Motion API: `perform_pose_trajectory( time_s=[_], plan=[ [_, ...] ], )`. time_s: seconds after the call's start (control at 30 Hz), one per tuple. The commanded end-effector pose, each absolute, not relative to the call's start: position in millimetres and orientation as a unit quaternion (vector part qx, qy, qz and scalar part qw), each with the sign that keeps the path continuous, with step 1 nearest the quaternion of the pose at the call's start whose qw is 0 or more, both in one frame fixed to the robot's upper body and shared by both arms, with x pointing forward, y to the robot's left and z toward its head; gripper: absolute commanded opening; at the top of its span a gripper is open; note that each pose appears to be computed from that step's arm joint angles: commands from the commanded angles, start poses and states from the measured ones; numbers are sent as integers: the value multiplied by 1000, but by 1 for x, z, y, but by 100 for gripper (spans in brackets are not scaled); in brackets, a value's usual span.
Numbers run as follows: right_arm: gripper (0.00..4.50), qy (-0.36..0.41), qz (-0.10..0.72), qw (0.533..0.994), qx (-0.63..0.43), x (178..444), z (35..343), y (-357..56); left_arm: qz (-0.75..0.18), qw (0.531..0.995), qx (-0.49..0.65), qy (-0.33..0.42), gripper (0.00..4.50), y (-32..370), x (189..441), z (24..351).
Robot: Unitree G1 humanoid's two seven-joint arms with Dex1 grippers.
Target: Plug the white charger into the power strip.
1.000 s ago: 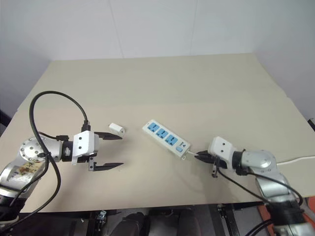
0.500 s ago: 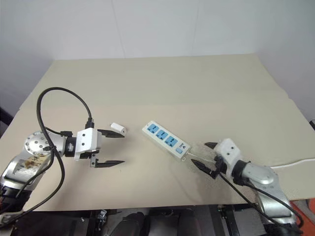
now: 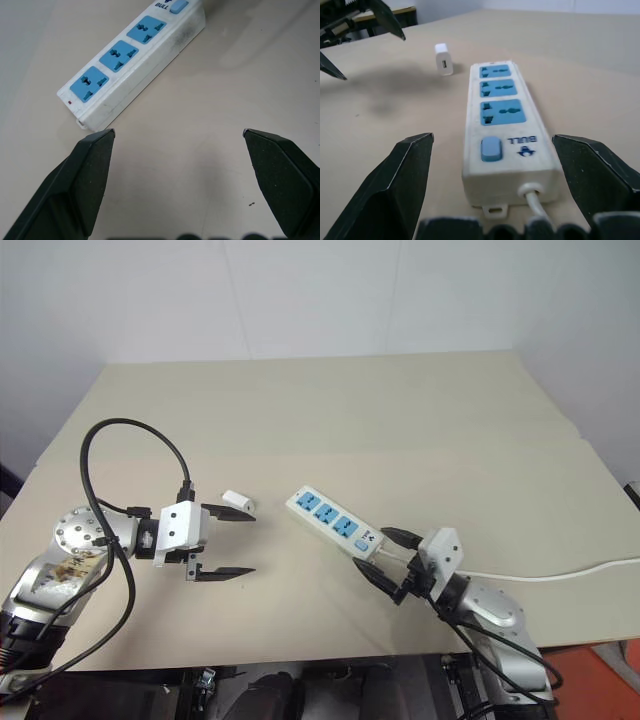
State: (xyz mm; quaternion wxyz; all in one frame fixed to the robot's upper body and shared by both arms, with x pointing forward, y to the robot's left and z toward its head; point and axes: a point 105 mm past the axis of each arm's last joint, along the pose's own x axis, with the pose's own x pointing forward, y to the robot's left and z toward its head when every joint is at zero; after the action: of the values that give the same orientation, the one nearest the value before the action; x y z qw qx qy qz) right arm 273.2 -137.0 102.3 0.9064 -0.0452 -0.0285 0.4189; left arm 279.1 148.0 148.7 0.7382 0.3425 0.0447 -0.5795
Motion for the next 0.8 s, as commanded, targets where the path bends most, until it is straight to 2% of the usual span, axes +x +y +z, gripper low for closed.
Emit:
perform_pose_trajectory(
  time_s=[0.03,0.8],
  plan=[
    [446,-52,410,908,-66,281,107,-135,-572,740,353,29,450,148,277,158],
    [446,-32,458,885,-78,289,88,-110,-570,744,349,26,450,144,274,157]
  ],
)
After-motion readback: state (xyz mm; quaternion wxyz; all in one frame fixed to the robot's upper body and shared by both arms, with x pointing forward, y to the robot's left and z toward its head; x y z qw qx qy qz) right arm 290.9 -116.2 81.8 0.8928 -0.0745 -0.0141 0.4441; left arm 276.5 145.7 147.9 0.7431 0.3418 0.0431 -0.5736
